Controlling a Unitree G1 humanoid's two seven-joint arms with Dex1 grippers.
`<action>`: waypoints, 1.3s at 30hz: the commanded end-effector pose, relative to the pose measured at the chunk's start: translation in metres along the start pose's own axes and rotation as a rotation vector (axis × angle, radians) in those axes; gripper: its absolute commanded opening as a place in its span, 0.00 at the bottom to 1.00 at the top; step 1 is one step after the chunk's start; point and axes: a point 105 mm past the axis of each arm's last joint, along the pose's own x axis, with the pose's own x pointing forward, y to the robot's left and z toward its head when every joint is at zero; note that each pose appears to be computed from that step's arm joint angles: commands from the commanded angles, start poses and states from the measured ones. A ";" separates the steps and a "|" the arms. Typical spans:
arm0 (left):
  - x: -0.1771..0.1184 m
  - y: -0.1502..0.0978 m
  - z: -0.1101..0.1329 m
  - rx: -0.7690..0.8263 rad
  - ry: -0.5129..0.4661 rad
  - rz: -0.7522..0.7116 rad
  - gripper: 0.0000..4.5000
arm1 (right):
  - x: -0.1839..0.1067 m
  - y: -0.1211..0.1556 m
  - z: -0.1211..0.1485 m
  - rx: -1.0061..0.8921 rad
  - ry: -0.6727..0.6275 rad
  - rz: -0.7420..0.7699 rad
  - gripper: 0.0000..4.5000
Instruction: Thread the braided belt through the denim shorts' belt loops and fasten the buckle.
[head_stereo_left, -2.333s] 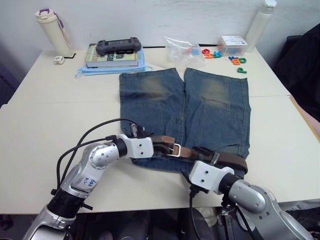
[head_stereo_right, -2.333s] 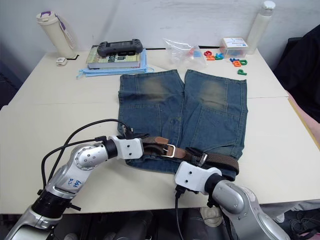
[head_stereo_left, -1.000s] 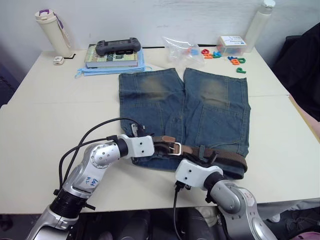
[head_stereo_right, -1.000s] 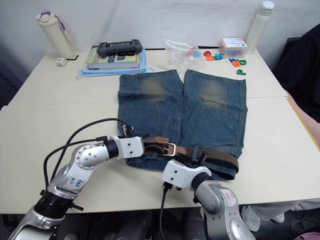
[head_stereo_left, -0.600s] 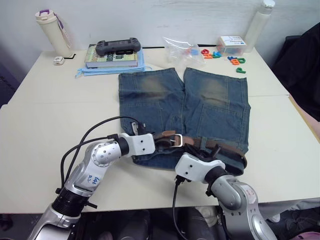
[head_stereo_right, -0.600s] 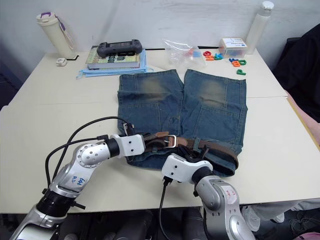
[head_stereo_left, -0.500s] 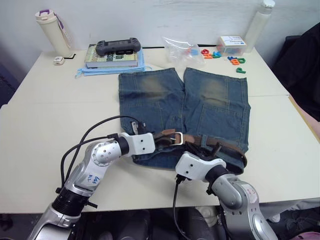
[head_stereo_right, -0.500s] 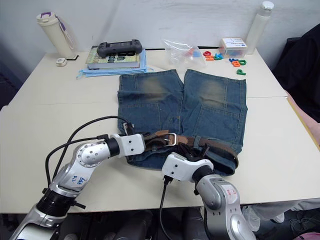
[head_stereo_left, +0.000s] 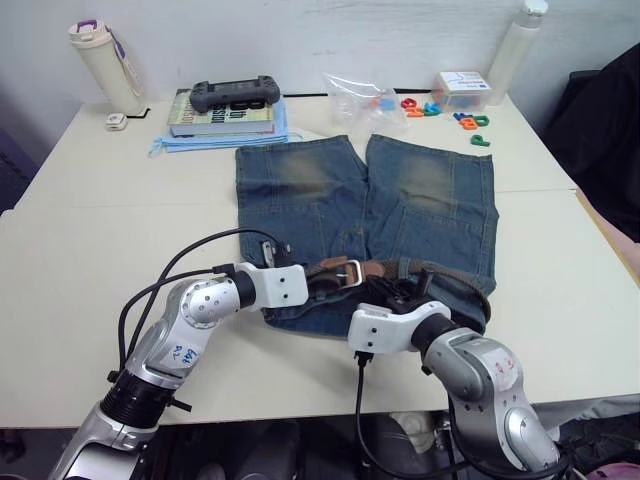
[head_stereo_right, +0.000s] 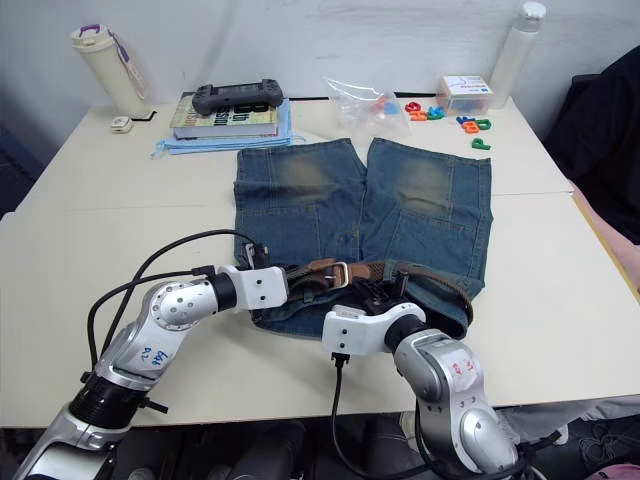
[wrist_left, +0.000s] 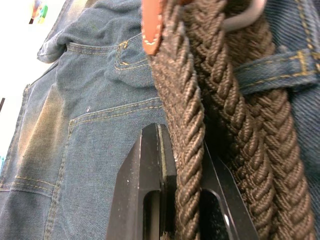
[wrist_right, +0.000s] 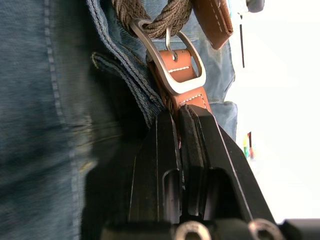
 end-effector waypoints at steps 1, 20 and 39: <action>-0.002 -0.006 0.001 0.033 0.008 -0.034 0.00 | -0.001 -0.019 0.004 -0.052 -0.019 -0.042 0.01; 0.001 -0.003 0.001 0.036 0.018 -0.018 0.00 | 0.001 -0.016 -0.004 0.106 -0.001 -0.016 0.01; 0.003 -0.006 0.000 -0.001 0.016 -0.029 0.00 | -0.001 0.001 -0.020 0.090 0.064 -0.019 0.82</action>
